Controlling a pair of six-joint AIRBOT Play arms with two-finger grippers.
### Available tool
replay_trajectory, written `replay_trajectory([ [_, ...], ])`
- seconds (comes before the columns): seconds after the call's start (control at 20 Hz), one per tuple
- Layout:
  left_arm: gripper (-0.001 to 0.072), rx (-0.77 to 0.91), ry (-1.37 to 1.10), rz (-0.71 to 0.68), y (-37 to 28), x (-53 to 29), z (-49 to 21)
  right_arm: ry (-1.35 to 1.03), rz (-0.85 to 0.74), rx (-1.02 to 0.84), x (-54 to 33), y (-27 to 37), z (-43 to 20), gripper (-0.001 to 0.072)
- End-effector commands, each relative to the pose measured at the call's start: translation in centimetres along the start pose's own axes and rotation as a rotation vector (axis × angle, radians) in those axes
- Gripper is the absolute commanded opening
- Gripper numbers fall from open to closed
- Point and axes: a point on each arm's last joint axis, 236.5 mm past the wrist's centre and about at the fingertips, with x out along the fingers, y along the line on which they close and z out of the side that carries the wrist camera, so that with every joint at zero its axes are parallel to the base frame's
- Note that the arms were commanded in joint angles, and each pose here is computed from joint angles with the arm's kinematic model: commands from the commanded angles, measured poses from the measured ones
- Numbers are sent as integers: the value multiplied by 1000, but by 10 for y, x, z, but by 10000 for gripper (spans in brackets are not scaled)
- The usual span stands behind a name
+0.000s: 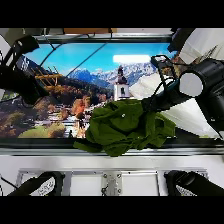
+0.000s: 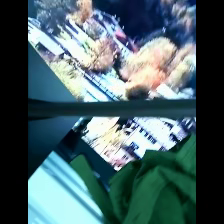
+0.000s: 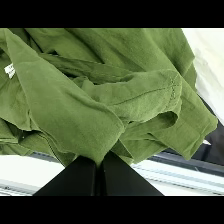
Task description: Fold the clothes and pants, and hang the long-sleeved shirts on hangers.
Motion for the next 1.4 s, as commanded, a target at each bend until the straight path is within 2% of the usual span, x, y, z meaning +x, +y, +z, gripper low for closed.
replay_trajectory([
  [0.0, 14, 127, 56, -107, -38, 13, -32, 1, 0, -1, 0, 0, 0, 12],
  [0.2, 14, 155, 99, -208, -84, 37, -78, 1, 0, -1, 0, 0, 0, 12],
  [0.55, 14, 175, 133, -285, -136, 65, -130, 2, 0, -1, 0, 0, 0, 12],
  [0.8, 14, 299, 216, -442, -170, 95, -137, 1, 0, -1, 0, 0, 0, 12],
  [0.95, 13, 359, 223, -460, -174, 117, -124, 1, 0, -1, 0, 0, 0, 13],
  [1.1, 14, 297, 225, -437, -164, 140, -113, 1, 0, -1, 0, 0, 0, 12],
  [1.35, 14, 208, 273, -479, -152, 156, -120, 1, 0, -1, 0, 0, 0, 13],
])
